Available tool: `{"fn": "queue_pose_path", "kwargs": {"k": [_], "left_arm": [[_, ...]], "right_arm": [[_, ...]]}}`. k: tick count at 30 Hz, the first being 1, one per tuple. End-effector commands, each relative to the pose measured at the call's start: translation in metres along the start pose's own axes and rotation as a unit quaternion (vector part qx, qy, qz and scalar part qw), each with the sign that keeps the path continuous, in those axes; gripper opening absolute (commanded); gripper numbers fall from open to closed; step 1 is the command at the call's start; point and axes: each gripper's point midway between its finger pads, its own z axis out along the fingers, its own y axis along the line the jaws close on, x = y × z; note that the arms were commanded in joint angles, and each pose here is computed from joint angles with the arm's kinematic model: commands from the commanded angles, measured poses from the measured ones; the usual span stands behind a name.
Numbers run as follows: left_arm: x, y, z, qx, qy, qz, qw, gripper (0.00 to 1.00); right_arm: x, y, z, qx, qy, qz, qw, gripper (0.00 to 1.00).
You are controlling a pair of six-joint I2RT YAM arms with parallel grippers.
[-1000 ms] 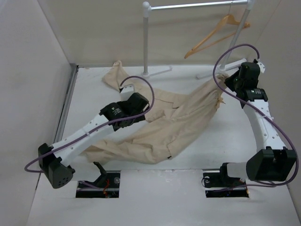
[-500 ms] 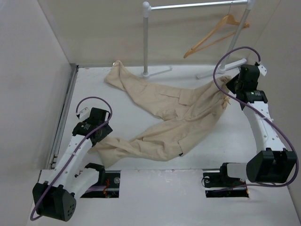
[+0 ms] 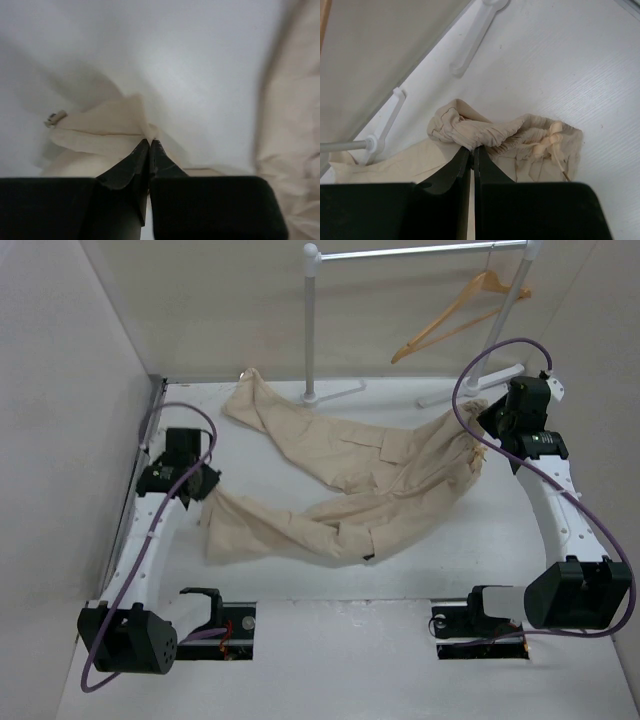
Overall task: Place the trousers on the hanger
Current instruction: Flatten out the trousers at the center of the board.
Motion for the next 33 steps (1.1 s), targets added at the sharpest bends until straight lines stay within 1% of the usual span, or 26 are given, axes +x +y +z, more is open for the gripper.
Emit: {"fn": "queue_pose_path", "kwargs": {"k": [1, 3, 4, 6, 7, 9, 12, 13, 15, 17, 18, 19, 20, 22, 24, 26, 28, 31, 33], "left_arm": [[-0.100, -0.066, -0.089, 0.120, -0.143, -0.031, 0.982, 0.00], [-0.126, -0.066, -0.133, 0.124, -0.197, -0.025, 0.972, 0.01], [-0.132, -0.059, -0.150, 0.120, -0.219, -0.022, 0.968, 0.02], [-0.130, -0.033, -0.167, 0.094, -0.248, -0.016, 0.964, 0.03], [-0.121, -0.015, -0.166, 0.074, -0.249, -0.013, 0.966, 0.04], [-0.096, 0.027, -0.150, 0.016, -0.237, -0.003, 0.971, 0.04], [-0.048, 0.090, -0.115, -0.061, -0.195, -0.023, 0.979, 0.08], [-0.036, 0.107, -0.103, -0.088, -0.181, -0.029, 0.979, 0.12], [-0.022, 0.126, -0.086, -0.126, -0.159, -0.044, 0.978, 0.23], [-0.022, 0.136, -0.072, -0.147, -0.152, -0.071, 0.975, 0.36], [-0.023, 0.130, -0.068, -0.135, -0.147, -0.084, 0.976, 0.43], [-0.029, 0.120, -0.066, -0.115, -0.149, -0.095, 0.977, 0.47], [-0.036, 0.109, -0.068, -0.092, -0.154, -0.103, 0.978, 0.49], [-0.055, 0.082, -0.073, -0.047, -0.165, -0.111, 0.979, 0.49], [-0.061, 0.063, -0.071, -0.026, -0.161, -0.101, 0.981, 0.47], [-0.055, 0.039, -0.056, -0.007, -0.138, -0.067, 0.988, 0.47], [-0.034, 0.009, -0.035, 0.015, -0.101, -0.016, 0.995, 0.48], [-0.008, -0.037, 0.001, 0.034, -0.067, 0.054, 0.996, 0.51], [0.013, -0.063, 0.023, 0.043, -0.028, 0.086, 0.995, 0.50]], "right_arm": [[-0.039, 0.033, -0.027, -0.055, -0.043, 0.028, 0.997, 0.00], [-0.037, 0.032, -0.037, -0.060, -0.040, 0.032, 0.997, 0.00], [-0.033, 0.029, -0.041, -0.060, -0.035, 0.036, 0.997, 0.00], [-0.022, 0.018, -0.044, -0.053, -0.026, 0.041, 0.997, 0.00], [-0.015, 0.010, -0.041, -0.044, -0.018, 0.043, 0.998, 0.00], [-0.001, -0.004, -0.031, -0.024, -0.004, 0.045, 0.999, 0.00], [0.009, -0.014, -0.016, -0.007, 0.013, 0.051, 0.999, 0.00], [0.008, -0.013, -0.010, -0.004, 0.014, 0.054, 0.998, 0.00], [0.003, -0.007, -0.004, -0.007, 0.013, 0.057, 0.998, 0.00], [-0.004, 0.002, -0.002, -0.014, 0.009, 0.055, 0.998, 0.00], [-0.008, 0.006, -0.002, -0.015, 0.007, 0.054, 0.998, 0.00], [-0.012, 0.007, -0.003, -0.015, 0.003, 0.052, 0.999, 0.00], [-0.013, 0.007, -0.004, -0.014, 0.000, 0.052, 0.999, 0.00], [-0.010, 0.002, -0.007, -0.008, 0.002, 0.049, 0.999, 0.00], [-0.003, -0.006, -0.006, 0.003, 0.007, 0.046, 0.999, 0.00], [0.006, -0.013, -0.004, 0.010, 0.017, 0.042, 0.999, 0.00], [0.010, -0.019, -0.001, 0.018, 0.019, 0.041, 0.999, 0.00], [0.016, -0.025, -0.002, 0.025, 0.025, 0.042, 0.998, 0.00], [0.021, -0.029, -0.005, 0.028, 0.027, 0.045, 0.998, 0.00]]}}
